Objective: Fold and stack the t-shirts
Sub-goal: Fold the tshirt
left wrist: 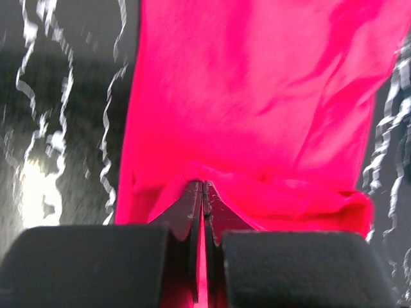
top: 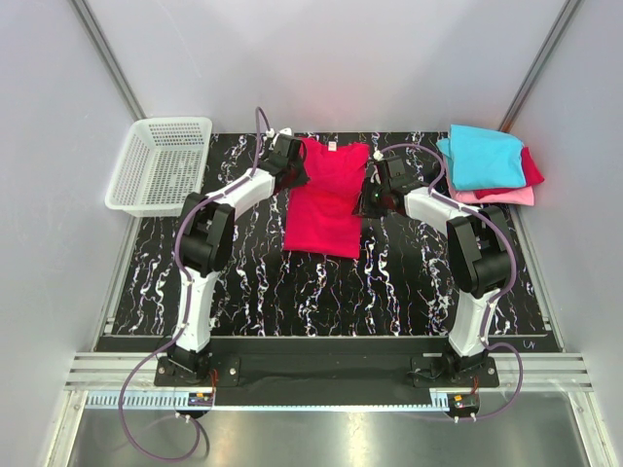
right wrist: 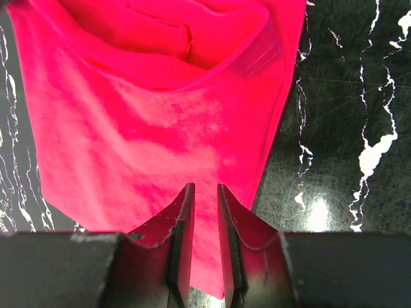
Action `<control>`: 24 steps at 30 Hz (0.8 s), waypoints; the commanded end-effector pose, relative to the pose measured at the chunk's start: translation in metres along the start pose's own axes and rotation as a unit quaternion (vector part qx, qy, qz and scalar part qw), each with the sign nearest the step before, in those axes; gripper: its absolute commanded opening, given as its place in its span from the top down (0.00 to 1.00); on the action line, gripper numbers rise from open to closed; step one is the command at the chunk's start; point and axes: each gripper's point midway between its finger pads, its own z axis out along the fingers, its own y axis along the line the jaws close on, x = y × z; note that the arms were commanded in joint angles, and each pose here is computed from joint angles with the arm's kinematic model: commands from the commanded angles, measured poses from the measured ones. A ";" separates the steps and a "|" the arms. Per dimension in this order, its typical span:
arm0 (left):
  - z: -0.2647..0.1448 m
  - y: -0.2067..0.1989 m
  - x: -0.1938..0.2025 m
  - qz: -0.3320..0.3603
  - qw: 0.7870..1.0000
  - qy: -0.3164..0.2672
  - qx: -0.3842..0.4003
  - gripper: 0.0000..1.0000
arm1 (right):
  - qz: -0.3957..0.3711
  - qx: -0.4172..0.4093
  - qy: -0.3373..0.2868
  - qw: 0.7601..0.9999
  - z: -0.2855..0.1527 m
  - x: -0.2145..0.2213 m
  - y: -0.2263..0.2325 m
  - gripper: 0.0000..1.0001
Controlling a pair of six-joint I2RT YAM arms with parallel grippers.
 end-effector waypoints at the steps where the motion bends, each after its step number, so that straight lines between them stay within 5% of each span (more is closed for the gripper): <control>1: -0.015 -0.034 -0.055 0.012 0.993 -0.104 0.049 0.95 | -0.014 -0.018 -0.020 1.000 -0.009 -0.011 0.014 0.73; 7: -0.013 -0.024 -0.067 0.021 0.990 -0.137 0.010 0.34 | -0.010 -0.019 -0.014 1.000 -0.010 -0.006 0.013 0.73; 17: -0.059 -0.009 -0.062 0.014 0.988 -0.153 -0.004 0.28 | 0.003 0.000 -0.029 1.000 -0.027 -0.002 0.007 0.70; 18: -0.061 -0.008 -0.053 0.017 0.990 -0.139 0.000 0.28 | 0.007 0.004 -0.032 0.999 -0.029 -0.001 0.005 0.65; 19: -0.066 -0.005 -0.047 0.016 0.991 -0.131 -0.004 0.28 | 0.013 0.012 -0.029 0.999 -0.031 0.005 0.001 0.48; 24: -0.095 0.015 -0.022 0.002 0.994 -0.102 -0.026 0.28 | 0.024 0.011 -0.020 0.999 -0.041 0.024 -0.004 0.34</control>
